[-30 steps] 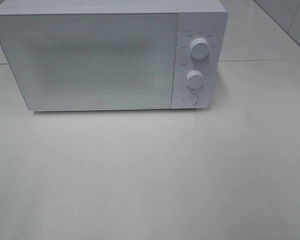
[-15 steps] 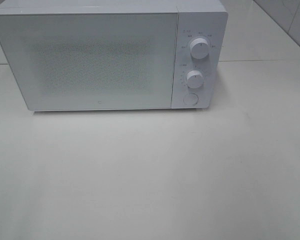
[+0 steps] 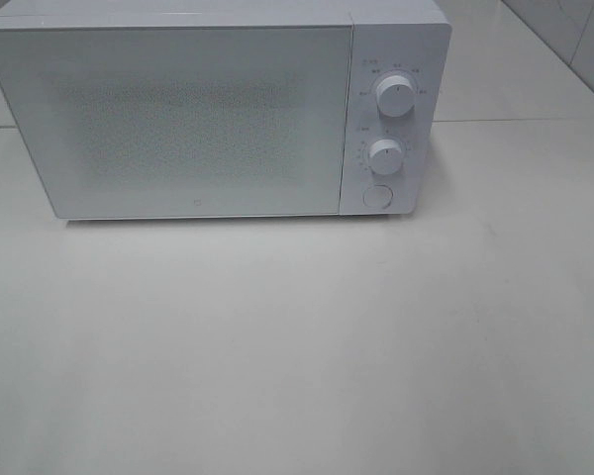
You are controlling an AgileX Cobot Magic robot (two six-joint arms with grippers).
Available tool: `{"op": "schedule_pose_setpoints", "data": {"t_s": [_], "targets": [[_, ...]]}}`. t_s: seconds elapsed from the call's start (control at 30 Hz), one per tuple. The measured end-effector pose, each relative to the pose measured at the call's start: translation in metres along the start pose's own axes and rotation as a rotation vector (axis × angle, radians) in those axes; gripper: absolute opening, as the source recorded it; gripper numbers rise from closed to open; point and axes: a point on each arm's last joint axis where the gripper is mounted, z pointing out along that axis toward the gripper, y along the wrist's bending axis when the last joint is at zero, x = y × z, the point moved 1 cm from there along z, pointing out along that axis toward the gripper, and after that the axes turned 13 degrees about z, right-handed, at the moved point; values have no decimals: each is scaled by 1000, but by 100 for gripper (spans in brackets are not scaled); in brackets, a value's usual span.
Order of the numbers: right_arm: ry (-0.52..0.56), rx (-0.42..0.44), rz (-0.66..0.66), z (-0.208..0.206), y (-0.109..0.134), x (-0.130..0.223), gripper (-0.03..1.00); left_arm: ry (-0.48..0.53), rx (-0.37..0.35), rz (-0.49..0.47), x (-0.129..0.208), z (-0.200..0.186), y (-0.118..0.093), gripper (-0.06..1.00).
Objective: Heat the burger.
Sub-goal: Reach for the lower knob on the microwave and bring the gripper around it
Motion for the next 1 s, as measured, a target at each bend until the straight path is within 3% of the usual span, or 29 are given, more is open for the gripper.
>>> {"op": "schedule_pose_setpoints", "data": {"t_s": [0.47, 1.0], "targets": [[3, -11, 7, 42, 4, -7, 76, 0, 0, 0, 0, 0, 0, 98], [-127, -72, 65, 87, -3, 31, 76, 0, 0, 0, 0, 0, 0, 98]]}}
